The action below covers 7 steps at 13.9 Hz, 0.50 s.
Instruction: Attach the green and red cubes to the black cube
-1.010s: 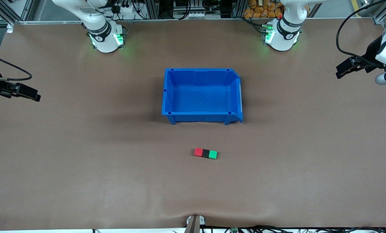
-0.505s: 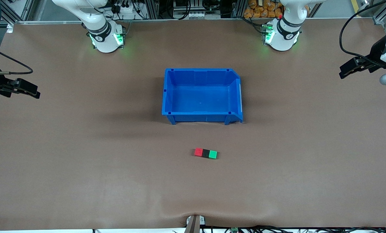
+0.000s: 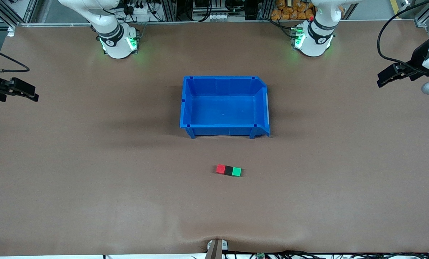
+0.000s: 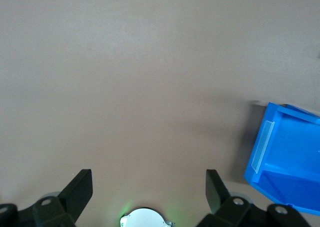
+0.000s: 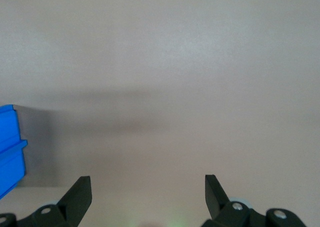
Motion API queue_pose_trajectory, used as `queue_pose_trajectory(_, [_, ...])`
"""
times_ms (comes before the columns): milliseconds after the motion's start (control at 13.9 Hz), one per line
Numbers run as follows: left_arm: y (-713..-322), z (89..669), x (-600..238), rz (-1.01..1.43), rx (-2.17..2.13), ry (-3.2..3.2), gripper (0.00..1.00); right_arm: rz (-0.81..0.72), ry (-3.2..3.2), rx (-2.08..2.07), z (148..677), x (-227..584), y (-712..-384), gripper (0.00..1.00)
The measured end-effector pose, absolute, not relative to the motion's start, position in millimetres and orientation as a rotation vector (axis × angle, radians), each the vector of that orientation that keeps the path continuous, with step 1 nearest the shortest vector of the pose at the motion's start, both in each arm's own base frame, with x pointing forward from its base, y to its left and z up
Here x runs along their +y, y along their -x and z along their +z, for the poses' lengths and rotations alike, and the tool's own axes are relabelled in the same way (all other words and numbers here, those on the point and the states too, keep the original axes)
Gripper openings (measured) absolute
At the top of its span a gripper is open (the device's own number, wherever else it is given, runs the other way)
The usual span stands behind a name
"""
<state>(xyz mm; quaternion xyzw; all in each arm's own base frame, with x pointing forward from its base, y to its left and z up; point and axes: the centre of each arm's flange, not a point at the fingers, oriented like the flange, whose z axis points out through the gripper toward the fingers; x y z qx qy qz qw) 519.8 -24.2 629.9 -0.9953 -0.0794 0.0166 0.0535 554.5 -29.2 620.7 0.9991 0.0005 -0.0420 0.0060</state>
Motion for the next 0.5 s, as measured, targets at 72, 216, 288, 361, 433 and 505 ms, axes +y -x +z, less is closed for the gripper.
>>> queue_pose_trajectory(72, [-519.8, 629.9, -24.8, 0.05, -0.239, 3.025, 1.0, -0.13, -3.127, 0.002, 621.9, -28.9, -552.3, 1.0])
queue_pose_trajectory(216, [-519.6, 629.9, -27.6, 0.05, -0.231, 3.025, 1.0, -0.122, -3.127, 0.006, 622.9, -27.9, -551.3, 1.0])
queue_pose_trajectory(288, [-519.6, 629.9, -28.6, 0.05, -0.229, 3.025, 1.0, -0.115, -3.127, 0.01, 623.4, -26.7, -551.8, 1.0])
queue_pose_trajectory(361, [-519.6, 629.9, -28.7, 0.05, -0.228, 3.025, 1.0, -0.113, -3.127, 0.013, 623.4, -25.5, -552.0, 1.0])
queue_pose_trajectory(433, [-519.6, 629.8, -28.4, 0.05, -0.229, 3.025, 1.0, -0.113, -3.127, 0.015, 623.5, -24.7, -552.0, 1.0])
queue_pose_trajectory(505, [-519.6, 629.9, -28.5, 0.05, -0.229, 3.025, 1.0, -0.108, -3.127, 0.017, 624.0, -24.0, -552.3, 1.0])
